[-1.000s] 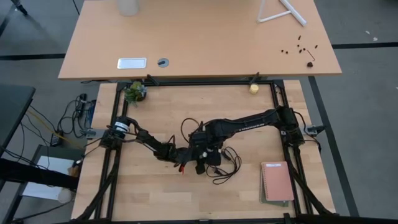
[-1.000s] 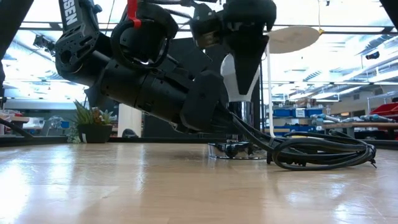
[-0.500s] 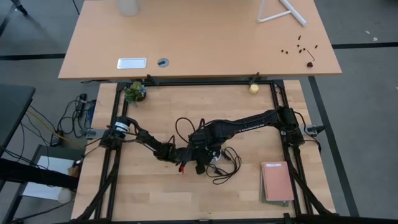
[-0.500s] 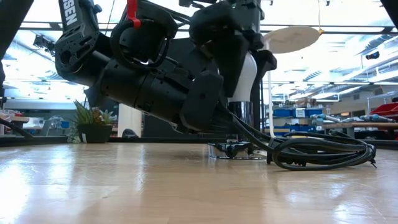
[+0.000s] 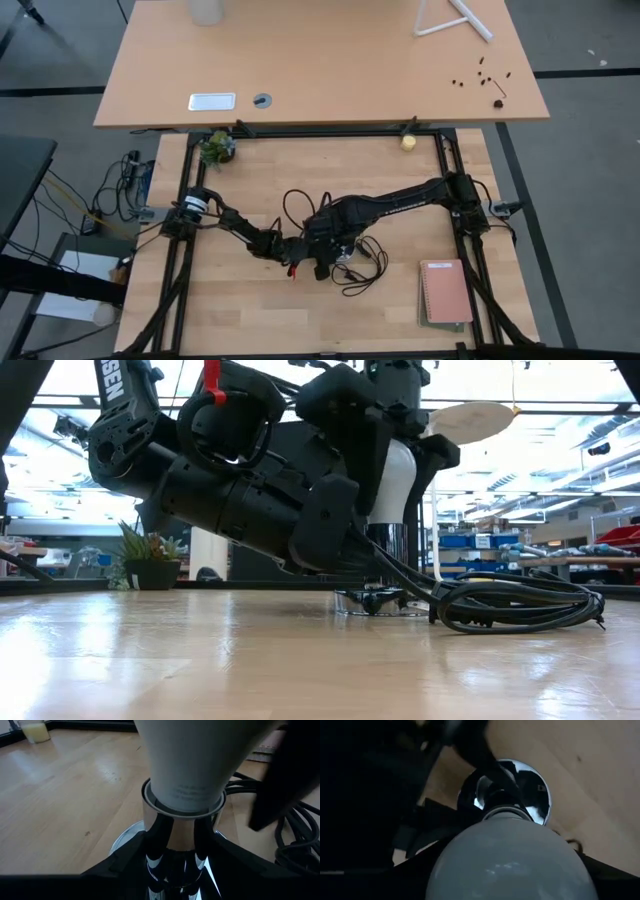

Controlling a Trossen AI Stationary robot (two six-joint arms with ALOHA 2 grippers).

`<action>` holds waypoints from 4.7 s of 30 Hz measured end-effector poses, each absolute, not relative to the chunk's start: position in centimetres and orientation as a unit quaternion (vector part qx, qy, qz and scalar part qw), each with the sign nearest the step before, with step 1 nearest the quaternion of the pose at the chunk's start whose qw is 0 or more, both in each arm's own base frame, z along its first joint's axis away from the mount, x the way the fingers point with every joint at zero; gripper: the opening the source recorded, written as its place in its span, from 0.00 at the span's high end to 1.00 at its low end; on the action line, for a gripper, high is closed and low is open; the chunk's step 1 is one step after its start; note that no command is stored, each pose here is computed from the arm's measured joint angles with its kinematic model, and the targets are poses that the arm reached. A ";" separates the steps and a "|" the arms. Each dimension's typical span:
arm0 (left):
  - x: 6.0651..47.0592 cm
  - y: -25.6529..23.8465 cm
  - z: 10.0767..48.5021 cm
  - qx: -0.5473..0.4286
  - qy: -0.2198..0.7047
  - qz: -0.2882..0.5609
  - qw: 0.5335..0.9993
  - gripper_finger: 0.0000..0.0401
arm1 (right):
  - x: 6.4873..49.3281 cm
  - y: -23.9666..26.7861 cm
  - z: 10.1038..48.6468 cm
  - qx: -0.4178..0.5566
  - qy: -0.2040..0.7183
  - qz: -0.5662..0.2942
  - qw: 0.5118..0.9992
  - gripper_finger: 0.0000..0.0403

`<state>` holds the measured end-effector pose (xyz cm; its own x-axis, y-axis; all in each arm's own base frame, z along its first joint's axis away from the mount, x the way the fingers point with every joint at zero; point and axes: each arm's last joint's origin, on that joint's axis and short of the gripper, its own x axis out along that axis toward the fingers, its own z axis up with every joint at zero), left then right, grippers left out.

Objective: Screw lightbulb
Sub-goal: Insert the lightbulb into the lamp

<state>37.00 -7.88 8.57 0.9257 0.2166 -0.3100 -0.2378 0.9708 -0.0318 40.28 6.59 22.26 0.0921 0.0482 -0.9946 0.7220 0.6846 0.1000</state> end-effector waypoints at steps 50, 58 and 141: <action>37.0 -8.0 8.5 -0.013 0.163 0.086 0.983 0.50 | 35.7 4.6 27.2 -0.406 0.557 0.287 0.665 0.08; 37.0 -8.0 8.6 -0.011 0.162 0.080 0.984 0.50 | 36.1 4.7 24.7 -0.439 0.519 0.312 0.663 0.08; 37.0 -7.7 8.4 -0.081 0.160 0.127 0.976 0.50 | 37.2 3.6 25.1 0.223 0.516 -0.097 0.821 0.02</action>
<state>36.96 -7.68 8.39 0.9167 0.2221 -0.3322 -0.2741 0.9544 -0.1181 37.24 3.62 25.09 0.4480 0.0708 -0.8912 0.3895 0.8818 0.2659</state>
